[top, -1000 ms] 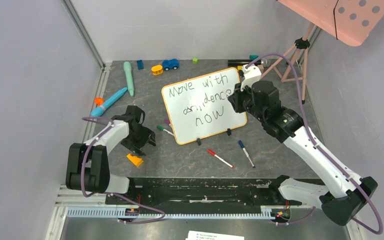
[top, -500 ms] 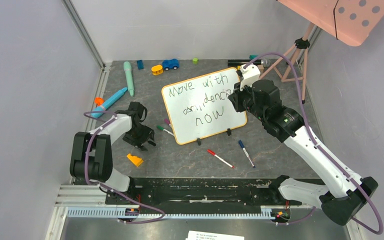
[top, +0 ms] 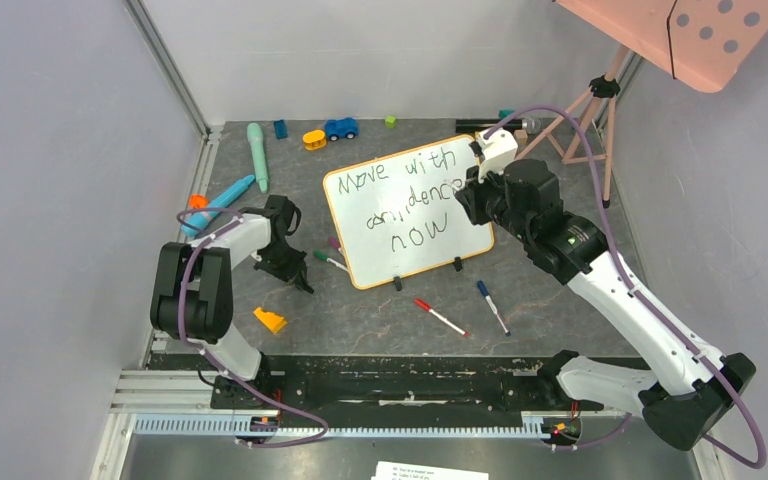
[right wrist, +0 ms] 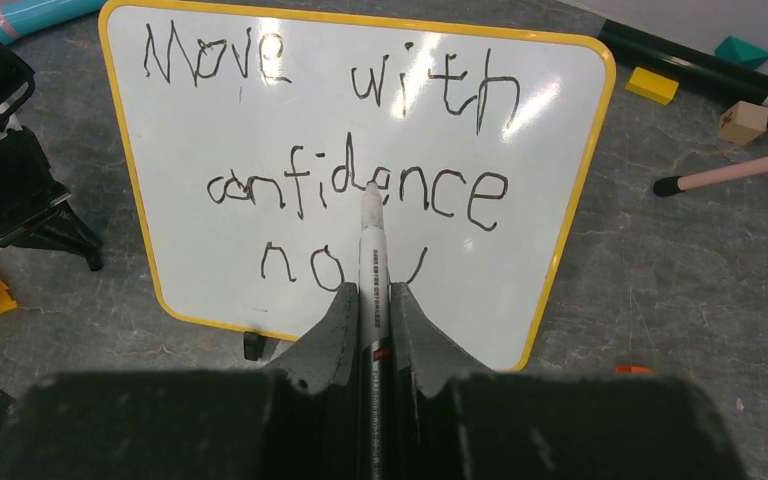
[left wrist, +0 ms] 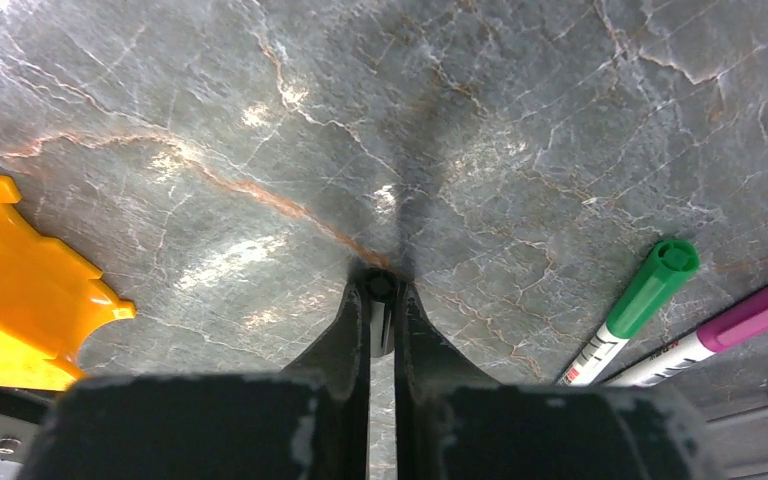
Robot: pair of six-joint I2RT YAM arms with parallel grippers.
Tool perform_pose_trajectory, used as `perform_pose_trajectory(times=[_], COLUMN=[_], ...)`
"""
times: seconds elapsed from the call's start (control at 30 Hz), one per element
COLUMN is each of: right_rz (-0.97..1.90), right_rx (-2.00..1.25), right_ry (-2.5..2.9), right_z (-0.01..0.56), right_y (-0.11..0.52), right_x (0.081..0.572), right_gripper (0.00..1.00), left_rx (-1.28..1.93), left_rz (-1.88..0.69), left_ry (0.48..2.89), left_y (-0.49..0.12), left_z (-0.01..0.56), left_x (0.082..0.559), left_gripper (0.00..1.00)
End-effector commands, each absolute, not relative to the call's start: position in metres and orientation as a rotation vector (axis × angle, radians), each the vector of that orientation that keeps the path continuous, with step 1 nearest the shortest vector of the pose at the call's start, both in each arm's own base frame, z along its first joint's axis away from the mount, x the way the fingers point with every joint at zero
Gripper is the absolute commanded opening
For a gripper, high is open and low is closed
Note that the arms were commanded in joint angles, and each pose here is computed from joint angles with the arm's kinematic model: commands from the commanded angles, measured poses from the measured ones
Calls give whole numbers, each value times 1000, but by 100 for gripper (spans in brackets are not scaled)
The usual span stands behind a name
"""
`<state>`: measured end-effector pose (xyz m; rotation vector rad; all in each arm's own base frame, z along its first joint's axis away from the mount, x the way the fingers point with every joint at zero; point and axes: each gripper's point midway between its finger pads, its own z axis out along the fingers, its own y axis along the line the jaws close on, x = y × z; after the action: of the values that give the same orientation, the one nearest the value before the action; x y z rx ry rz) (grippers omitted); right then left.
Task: Write a sentence on the whiteboard
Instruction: Pick up the pen cap from the center of the board, then insert the whiteboard marker without the cap into the pen cap.
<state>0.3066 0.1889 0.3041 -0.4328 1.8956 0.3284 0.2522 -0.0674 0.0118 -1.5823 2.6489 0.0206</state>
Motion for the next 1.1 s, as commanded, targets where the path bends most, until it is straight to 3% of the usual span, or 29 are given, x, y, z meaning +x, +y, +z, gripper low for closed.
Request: perform_pose_trajectory(times=[0.0, 0.37, 0.73, 0.93, 1.07], right_rz=[369, 643, 826, 912, 944], right_rx=[-455, -512, -713, -809, -871], right_ry=[1845, 1791, 1718, 1687, 1675], right_z=[319, 328, 332, 326, 321], right_y=[197, 256, 331, 350, 363], right_x=[308, 297, 278, 259, 248], right_gripper=[0, 0, 0, 0, 0], left_rx=[-1536, -1541, -1588, -1654, -1677], left_rz=[-75, -499, -1078, -1264, -1371], left_ry=[2592, 2494, 2254, 1991, 1957], left_y=[-72, -101, -144, -142, -151], left_z=[24, 96, 181, 223, 234], left_x=[268, 261, 289, 307, 307], left_gripper=[2, 2, 2, 2, 2])
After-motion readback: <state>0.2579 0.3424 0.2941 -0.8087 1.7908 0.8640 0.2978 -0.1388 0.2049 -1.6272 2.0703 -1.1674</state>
